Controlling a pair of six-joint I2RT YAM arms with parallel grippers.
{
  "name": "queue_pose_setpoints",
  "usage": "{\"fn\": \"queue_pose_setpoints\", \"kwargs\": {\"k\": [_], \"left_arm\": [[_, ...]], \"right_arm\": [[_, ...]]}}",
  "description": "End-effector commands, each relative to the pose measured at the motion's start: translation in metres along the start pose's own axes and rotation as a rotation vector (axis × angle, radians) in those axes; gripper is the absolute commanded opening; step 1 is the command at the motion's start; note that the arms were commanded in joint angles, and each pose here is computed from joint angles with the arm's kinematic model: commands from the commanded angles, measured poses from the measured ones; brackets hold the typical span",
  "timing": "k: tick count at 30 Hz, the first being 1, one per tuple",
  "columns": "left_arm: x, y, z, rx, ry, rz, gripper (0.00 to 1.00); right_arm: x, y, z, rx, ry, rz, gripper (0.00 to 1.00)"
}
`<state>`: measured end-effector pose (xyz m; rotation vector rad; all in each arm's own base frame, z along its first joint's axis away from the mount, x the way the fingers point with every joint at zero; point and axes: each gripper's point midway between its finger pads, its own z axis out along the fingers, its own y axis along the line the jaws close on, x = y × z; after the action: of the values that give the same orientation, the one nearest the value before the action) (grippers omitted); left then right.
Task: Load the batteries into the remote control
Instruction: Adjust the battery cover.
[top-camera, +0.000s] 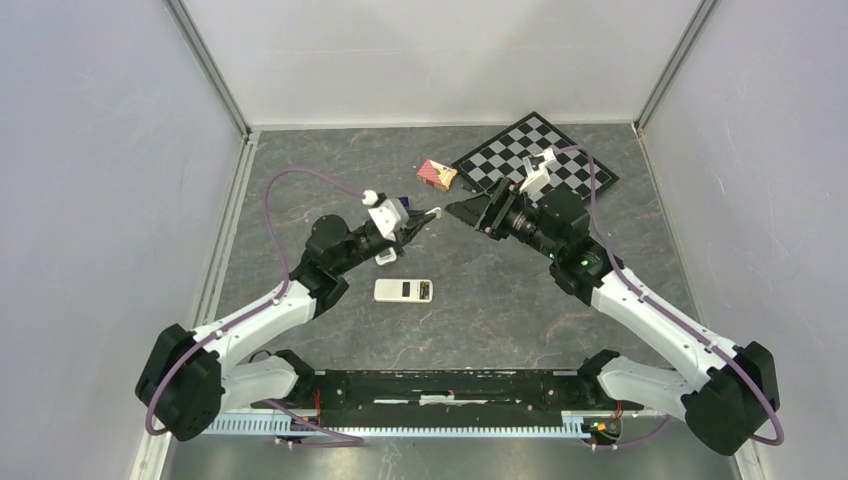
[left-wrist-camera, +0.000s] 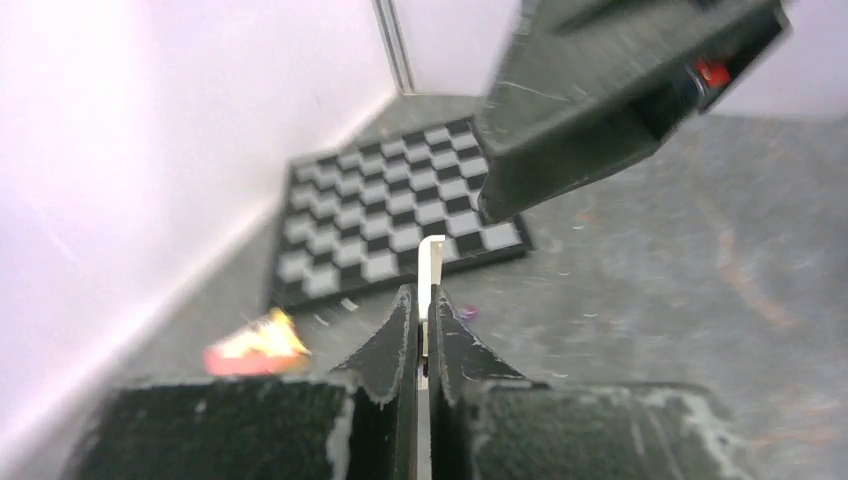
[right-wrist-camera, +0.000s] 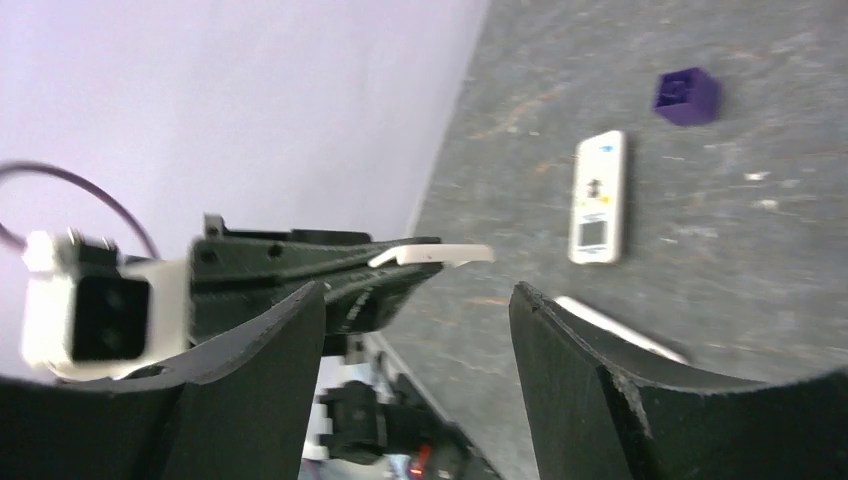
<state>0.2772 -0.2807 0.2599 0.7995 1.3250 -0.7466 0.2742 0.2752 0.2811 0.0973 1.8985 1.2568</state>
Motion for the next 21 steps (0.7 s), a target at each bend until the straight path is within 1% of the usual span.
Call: {"fn": "queue_pose_setpoints", "kwargs": {"k": [1, 4, 7, 9, 11, 13, 15, 17, 21], "left_arm": [[-0.058, -0.005, 0.015, 0.111, -0.226, 0.673, 0.02], [-0.069, -0.008, 0.024, 0.128, -0.260, 0.878, 0.02], [-0.080, -0.010, 0.031, 0.133, -0.285, 1.024, 0.02], [-0.084, -0.012, 0.033, 0.141, -0.288, 1.095, 0.02], [-0.081, -0.014, 0.033, 0.166, -0.259, 1.166, 0.02], [-0.083, -0.016, 0.031, 0.179, -0.250, 1.197, 0.03], [-0.080, -0.024, 0.030, 0.213, -0.235, 1.229, 0.05], [-0.083, -0.029, 0.030, 0.210, -0.245, 1.267, 0.05], [-0.084, -0.030, 0.030, 0.194, -0.241, 1.288, 0.05]], "right_arm": [[-0.023, 0.054, -0.007, -0.212, -0.068, 0.259, 0.72], [-0.031, 0.070, -0.004, -0.261, -0.063, 0.305, 0.73], [-0.040, 0.074, -0.004, -0.261, -0.088, 0.345, 0.72], [-0.043, 0.074, -0.006, -0.250, -0.104, 0.363, 0.70], [-0.044, 0.071, -0.006, -0.222, -0.106, 0.367, 0.63], [-0.043, 0.062, -0.004, -0.164, -0.110, 0.359, 0.51], [-0.045, 0.055, -0.003, -0.120, -0.121, 0.347, 0.44], [-0.043, 0.050, -0.003, -0.100, -0.118, 0.349, 0.38], [-0.043, 0.045, -0.005, -0.088, -0.127, 0.369, 0.34]]}}
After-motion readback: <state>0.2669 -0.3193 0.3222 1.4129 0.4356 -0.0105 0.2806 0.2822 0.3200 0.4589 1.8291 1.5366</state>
